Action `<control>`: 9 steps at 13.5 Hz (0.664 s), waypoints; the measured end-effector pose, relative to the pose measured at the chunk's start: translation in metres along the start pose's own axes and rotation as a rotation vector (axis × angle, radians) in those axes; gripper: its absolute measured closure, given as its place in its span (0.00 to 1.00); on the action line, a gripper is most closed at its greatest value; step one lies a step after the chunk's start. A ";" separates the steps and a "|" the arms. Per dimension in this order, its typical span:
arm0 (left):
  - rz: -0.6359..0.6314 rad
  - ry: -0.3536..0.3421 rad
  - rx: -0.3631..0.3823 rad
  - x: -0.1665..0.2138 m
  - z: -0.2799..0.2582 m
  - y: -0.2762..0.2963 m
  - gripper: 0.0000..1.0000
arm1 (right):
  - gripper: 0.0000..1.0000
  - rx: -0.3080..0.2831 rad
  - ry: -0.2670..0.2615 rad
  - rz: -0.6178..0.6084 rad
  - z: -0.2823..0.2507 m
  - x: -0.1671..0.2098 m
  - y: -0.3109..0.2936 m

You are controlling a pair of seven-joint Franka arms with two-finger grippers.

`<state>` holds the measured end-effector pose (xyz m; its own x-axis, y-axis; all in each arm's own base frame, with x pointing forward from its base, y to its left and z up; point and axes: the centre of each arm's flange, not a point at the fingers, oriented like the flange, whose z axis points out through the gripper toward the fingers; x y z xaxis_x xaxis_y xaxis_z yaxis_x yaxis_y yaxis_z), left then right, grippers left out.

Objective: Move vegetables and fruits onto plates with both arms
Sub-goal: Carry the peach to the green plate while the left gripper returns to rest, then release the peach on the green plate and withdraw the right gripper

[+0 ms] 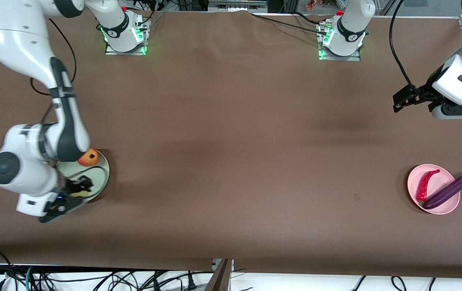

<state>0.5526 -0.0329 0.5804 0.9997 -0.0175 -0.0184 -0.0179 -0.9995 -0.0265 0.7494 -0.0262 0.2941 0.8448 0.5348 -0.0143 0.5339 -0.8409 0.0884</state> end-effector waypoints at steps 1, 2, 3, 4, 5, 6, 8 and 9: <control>0.011 -0.003 0.000 0.000 0.001 -0.002 0.00 | 0.16 0.019 -0.010 0.006 0.010 -0.012 0.010; 0.016 -0.004 0.000 0.001 0.003 -0.004 0.00 | 0.16 0.032 -0.025 0.013 0.020 -0.019 0.013; 0.021 -0.004 0.000 0.001 0.003 -0.004 0.00 | 0.16 0.042 -0.037 0.017 0.029 -0.024 0.013; 0.024 -0.003 0.000 0.001 0.003 -0.004 0.00 | 0.16 0.050 -0.047 0.021 0.038 -0.029 0.014; 0.025 -0.003 0.000 0.001 0.003 -0.004 0.00 | 0.16 0.056 -0.056 0.026 0.048 -0.033 0.015; 0.026 -0.002 0.000 0.001 0.003 -0.004 0.00 | 0.16 0.061 -0.063 0.031 0.059 -0.038 0.015; 0.028 -0.002 0.000 0.001 0.003 -0.004 0.00 | 0.16 0.075 -0.065 0.047 0.079 -0.047 0.016; 0.028 -0.002 0.000 0.001 0.003 -0.004 0.00 | 0.16 0.088 -0.056 0.064 0.083 -0.050 0.017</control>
<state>0.5540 -0.0287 0.5776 0.9988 -0.0454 -0.0208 -0.0460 -0.9986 -0.0262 0.7188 -0.0743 0.2136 0.8768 0.4761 -0.0672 0.4774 -0.8787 0.0036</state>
